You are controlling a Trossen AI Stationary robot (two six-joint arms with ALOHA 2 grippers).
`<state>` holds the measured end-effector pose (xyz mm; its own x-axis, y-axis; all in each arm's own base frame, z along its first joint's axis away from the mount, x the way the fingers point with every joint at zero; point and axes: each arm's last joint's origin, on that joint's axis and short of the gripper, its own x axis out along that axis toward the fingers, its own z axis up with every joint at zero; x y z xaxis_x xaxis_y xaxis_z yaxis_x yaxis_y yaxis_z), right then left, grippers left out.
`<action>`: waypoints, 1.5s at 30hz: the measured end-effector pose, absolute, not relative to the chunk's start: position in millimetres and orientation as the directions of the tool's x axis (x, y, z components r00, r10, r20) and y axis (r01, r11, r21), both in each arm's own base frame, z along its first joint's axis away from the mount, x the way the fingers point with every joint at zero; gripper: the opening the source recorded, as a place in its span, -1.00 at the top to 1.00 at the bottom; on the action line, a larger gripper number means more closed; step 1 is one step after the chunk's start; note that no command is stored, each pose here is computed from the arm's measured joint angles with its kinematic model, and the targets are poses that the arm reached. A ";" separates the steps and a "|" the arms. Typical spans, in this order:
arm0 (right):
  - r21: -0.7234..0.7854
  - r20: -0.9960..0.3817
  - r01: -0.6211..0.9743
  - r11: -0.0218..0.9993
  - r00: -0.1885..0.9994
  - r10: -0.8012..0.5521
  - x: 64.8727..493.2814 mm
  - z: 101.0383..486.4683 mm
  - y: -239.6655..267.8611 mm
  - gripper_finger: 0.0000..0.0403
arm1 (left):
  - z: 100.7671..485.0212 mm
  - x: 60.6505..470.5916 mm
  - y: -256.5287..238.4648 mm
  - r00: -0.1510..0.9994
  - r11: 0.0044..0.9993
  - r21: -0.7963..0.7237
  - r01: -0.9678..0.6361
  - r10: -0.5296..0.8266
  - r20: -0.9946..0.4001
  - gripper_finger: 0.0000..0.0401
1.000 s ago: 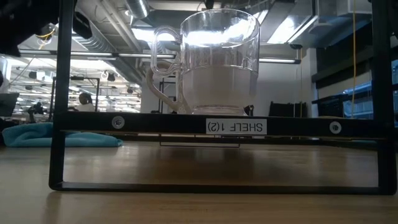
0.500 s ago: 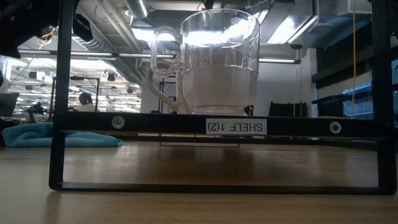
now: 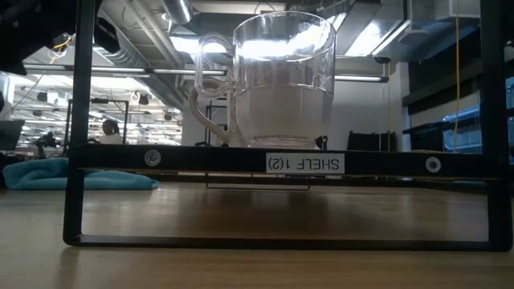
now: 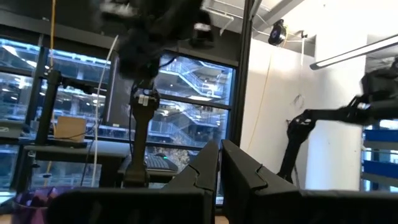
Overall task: Stack small to large cups/mugs on shelf
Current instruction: Return to Home Position
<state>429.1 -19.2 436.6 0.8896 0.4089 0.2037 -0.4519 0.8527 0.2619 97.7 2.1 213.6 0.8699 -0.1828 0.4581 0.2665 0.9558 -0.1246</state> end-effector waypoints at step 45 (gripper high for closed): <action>0.384 0.379 -0.054 0.922 0.920 -0.104 121.4 269.8 5.2 0.73 | 213.4 97.5 1.3 0.865 0.946 -0.128 0.299 -0.213 0.454 0.94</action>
